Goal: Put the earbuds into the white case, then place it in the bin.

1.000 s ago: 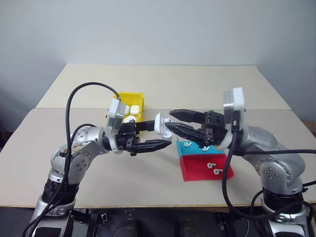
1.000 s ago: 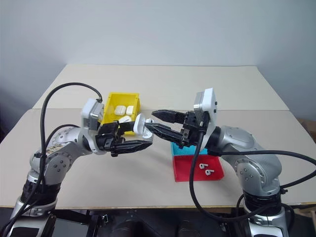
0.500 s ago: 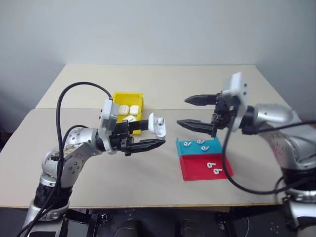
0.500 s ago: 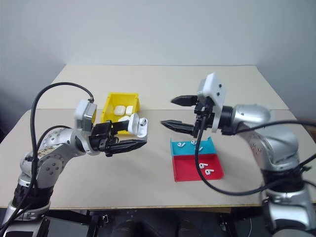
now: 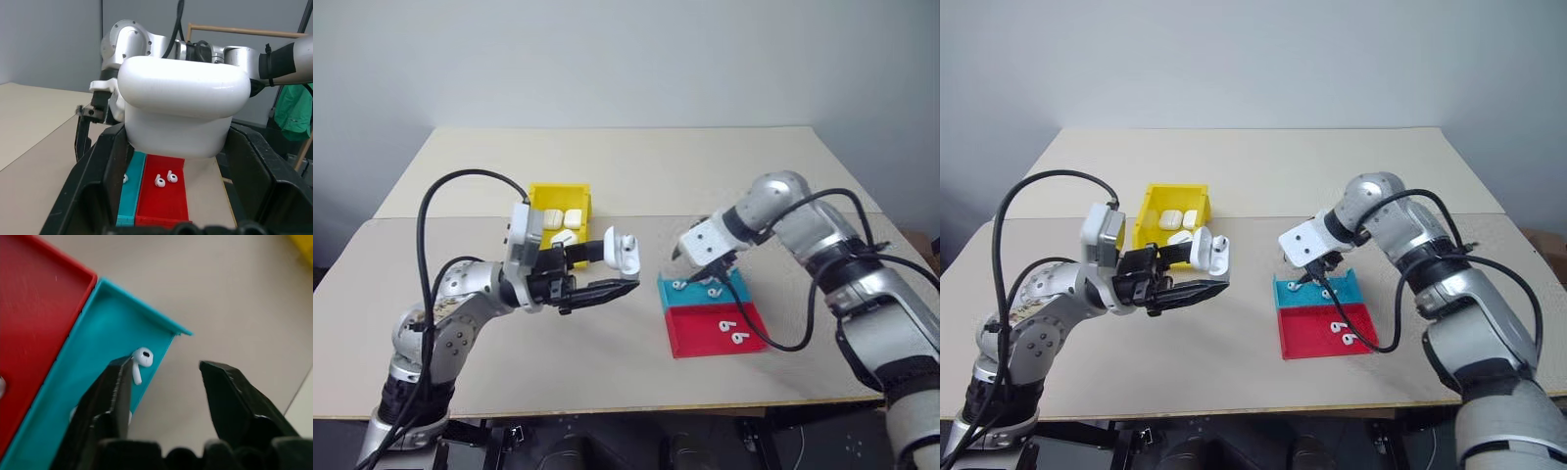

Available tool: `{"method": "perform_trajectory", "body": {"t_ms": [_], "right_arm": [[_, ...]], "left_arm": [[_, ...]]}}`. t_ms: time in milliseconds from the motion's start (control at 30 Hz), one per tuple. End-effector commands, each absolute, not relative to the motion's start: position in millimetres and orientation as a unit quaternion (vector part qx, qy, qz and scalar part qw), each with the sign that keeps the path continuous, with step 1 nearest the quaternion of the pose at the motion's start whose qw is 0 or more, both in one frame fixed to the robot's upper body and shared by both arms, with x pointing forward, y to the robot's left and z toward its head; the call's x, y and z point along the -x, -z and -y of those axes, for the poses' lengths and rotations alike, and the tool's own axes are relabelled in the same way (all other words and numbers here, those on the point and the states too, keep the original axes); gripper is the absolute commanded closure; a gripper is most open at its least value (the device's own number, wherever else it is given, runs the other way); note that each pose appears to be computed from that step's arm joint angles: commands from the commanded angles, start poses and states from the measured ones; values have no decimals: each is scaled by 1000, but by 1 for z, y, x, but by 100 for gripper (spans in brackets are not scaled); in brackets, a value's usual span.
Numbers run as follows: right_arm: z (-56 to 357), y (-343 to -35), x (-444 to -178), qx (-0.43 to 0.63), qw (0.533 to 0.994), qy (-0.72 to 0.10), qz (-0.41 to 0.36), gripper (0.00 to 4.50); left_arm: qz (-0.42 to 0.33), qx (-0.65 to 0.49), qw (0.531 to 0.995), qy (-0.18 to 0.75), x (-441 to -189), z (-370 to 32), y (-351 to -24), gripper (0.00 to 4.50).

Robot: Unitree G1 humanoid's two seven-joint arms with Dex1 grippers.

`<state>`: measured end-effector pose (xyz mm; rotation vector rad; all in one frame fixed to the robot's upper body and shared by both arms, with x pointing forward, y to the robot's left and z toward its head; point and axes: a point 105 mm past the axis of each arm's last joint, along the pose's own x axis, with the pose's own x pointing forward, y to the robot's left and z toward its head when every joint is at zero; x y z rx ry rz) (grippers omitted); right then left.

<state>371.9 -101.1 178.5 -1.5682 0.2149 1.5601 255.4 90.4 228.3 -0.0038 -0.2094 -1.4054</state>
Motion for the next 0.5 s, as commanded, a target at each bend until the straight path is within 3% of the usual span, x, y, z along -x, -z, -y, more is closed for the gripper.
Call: {"method": "perform_trajectory", "body": {"t_ms": [33,167,500], "right_arm": [[101,-178,-378,657,404,-629,-94,214],[102,-168,-377,666,362,-642,-112,214],[88,-156,-386,670,367,-635,-114,214]], "left_arm": [[126,-13,758,640,-247,-92,-238,175],[129,-17,763,633,-245,-92,-239,175],[130,-19,770,624,-240,-94,-239,175]]}}
